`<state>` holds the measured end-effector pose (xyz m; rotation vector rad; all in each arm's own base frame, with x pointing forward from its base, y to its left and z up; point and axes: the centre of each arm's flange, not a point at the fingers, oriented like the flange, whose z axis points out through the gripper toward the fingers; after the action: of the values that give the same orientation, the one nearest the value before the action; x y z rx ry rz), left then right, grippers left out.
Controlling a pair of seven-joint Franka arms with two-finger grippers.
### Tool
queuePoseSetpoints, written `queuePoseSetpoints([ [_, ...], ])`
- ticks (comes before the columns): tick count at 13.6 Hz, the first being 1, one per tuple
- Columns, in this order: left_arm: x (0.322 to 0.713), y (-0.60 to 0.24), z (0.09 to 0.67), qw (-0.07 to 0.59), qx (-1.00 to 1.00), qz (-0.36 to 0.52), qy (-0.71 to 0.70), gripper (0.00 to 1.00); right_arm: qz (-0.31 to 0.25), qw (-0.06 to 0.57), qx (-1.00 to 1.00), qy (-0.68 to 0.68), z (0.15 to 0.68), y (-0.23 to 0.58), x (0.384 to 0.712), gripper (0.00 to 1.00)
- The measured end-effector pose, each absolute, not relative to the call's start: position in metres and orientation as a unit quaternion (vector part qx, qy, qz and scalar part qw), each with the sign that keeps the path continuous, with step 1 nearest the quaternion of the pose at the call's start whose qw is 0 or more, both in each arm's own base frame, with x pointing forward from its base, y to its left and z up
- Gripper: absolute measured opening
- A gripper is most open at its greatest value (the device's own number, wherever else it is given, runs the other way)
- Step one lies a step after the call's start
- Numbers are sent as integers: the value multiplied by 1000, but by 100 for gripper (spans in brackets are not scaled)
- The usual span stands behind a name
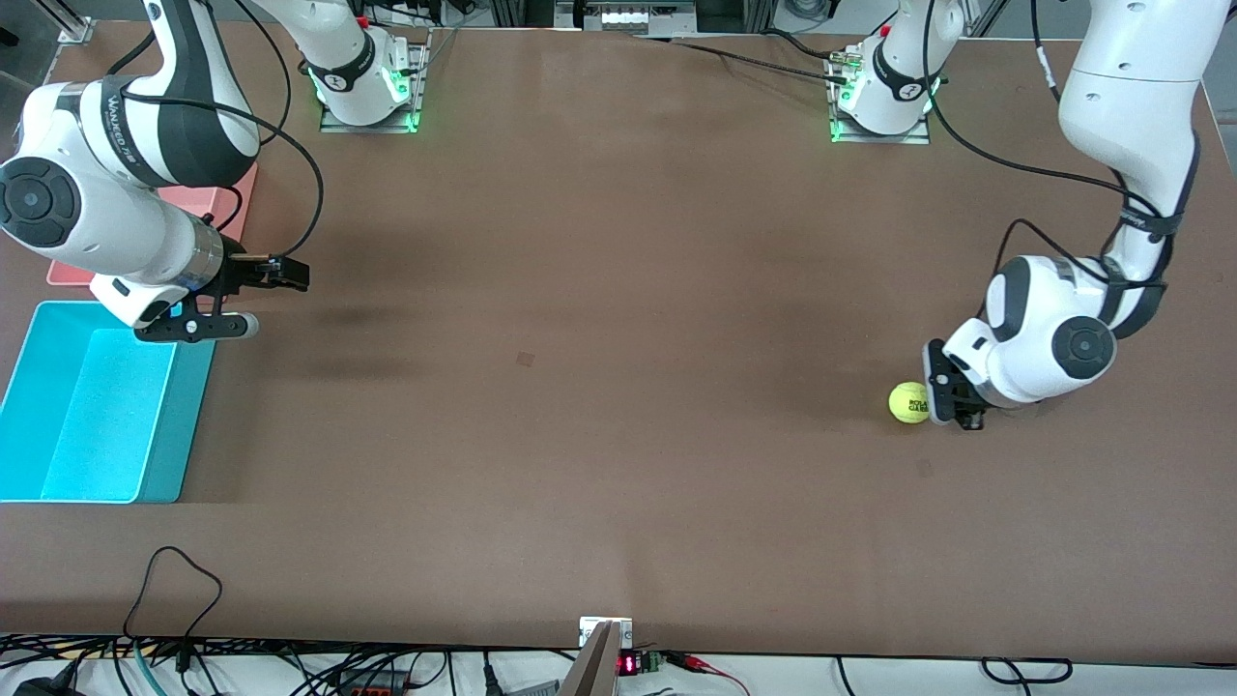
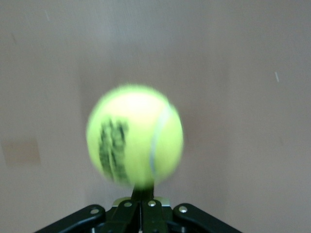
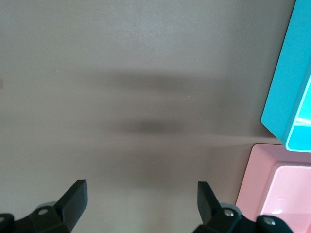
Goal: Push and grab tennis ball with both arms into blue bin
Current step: 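Push the tennis ball with the left gripper toward the right gripper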
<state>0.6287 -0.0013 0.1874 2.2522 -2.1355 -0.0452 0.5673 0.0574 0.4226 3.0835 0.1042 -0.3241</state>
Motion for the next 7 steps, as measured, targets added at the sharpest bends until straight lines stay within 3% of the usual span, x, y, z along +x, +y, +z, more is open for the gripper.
queuePoseSetpoints([
  [4,628,-106,195,48,751,33,-658,1,-105,20,994,33,422,57,567,100],
  [7,630,-114,211,50,754,35,-655,1,-105,20,994,34,422,57,567,100],
])
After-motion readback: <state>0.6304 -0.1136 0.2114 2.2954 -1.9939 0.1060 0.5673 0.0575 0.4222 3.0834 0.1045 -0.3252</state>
